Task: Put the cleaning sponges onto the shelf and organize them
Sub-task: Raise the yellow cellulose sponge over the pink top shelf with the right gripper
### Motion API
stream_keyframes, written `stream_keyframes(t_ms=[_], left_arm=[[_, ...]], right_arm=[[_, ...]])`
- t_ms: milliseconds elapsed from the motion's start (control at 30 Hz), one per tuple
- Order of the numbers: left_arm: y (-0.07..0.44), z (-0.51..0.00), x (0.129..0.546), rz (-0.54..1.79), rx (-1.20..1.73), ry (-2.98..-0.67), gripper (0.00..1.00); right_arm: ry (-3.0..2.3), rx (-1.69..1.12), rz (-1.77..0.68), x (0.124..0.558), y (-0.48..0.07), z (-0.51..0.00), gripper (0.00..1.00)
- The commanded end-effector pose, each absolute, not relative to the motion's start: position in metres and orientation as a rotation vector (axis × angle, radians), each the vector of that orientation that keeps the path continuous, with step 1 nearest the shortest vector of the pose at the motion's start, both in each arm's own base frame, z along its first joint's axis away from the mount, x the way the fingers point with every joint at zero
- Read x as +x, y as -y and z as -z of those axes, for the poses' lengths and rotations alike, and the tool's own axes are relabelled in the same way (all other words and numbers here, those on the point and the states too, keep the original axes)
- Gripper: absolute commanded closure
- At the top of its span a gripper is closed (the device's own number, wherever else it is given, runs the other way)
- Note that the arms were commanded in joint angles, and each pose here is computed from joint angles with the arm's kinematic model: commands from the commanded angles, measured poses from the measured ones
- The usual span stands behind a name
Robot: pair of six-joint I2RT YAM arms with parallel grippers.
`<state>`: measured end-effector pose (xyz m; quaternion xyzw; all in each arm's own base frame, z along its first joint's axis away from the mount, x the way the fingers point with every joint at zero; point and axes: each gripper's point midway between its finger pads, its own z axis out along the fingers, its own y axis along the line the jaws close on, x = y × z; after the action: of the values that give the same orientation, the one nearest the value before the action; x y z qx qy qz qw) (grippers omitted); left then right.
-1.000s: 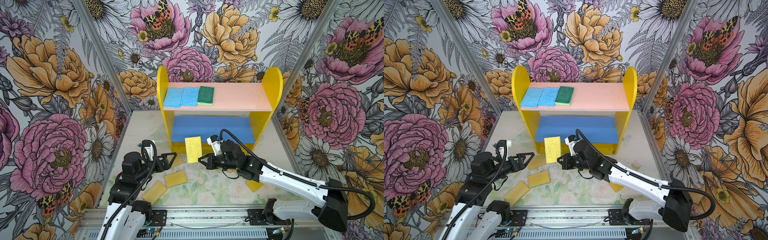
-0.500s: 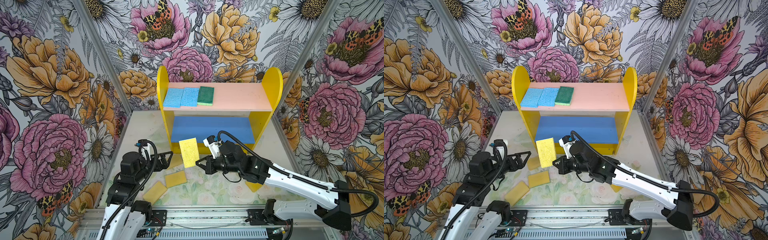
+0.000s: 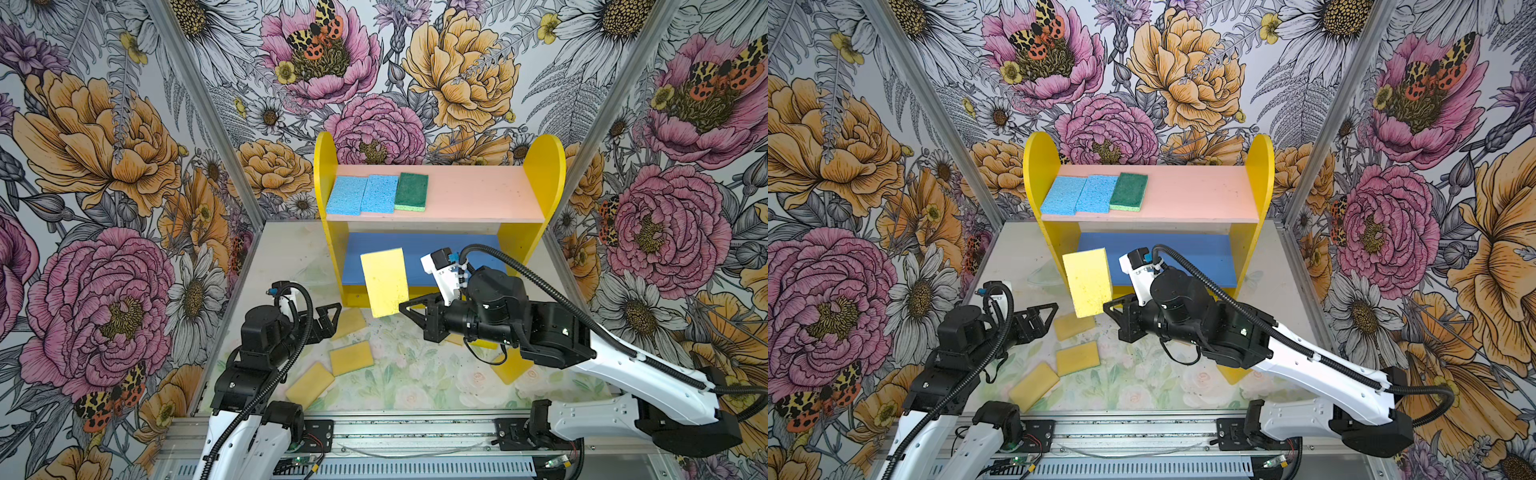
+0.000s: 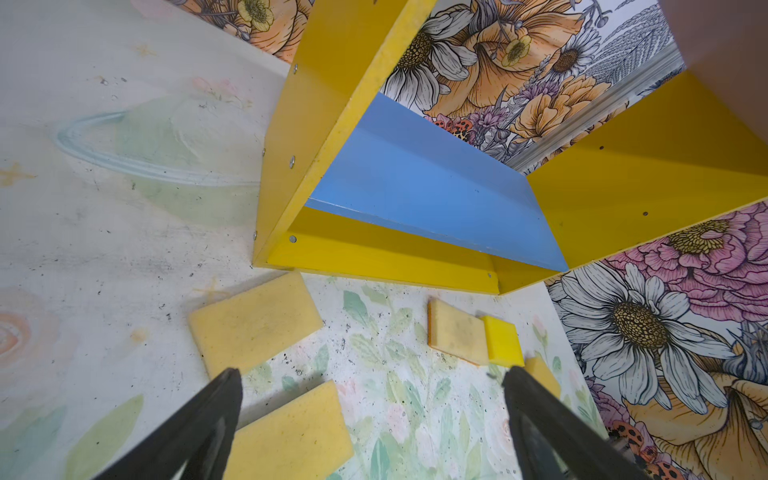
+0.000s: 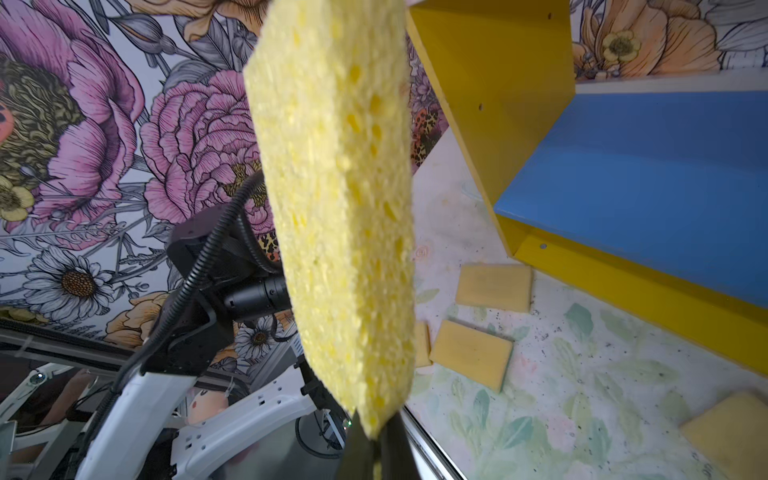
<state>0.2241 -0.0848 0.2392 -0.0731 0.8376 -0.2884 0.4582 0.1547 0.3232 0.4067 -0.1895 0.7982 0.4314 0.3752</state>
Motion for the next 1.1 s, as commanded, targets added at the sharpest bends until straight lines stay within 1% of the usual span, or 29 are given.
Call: stream_keyframes(t_ms=[0,200,300,433,567,600,700,800,1067], left_arm=[[0.084,-0.247,0.223,0.693,-0.168,-2.046,0.01],[0.084,-0.247,0.223,0.69,-0.171,-2.042,0.01],[0.085,-0.245,0.224,0.695,-0.166,-2.051,0.01],[0.087,-0.245,0.223,0.7,-0.159,-2.051,0.01],[0.087,-0.246,0.221,0.701,-0.155,-2.047,0.01],[0.088,-0.245,0.222,0.7,-0.154,-2.05,0.01],[0.088,-0.245,0.222,0.702,-0.152,-2.053,0.01],[0.09,-0.246,0.221,0.706,-0.146,-2.05,0.01],[0.09,-0.248,0.218,0.702,-0.139,-2.036,0.01]], right_arm=[[-1.948,-0.425,-1.01,0.161,-0.288,-0.447,1.0],[-1.84,-0.202,-0.866,0.185,-0.229,-0.5,1.0],[-1.809,-0.111,-0.821,0.198,-0.203,-0.517,1.0],[-1.824,-0.071,-0.783,0.215,-0.19,-0.528,1.0],[-1.91,-0.079,-0.755,0.238,-0.195,-0.52,1.0],[-1.944,-0.062,-0.75,0.249,-0.194,-0.513,1.0],[-2.033,-0.045,-0.794,0.276,-0.204,-0.497,1.0],[-2.085,-0.042,-0.86,0.293,-0.213,-0.489,1.0],[-2.19,0.022,-0.899,0.32,-0.209,-0.471,1.0]])
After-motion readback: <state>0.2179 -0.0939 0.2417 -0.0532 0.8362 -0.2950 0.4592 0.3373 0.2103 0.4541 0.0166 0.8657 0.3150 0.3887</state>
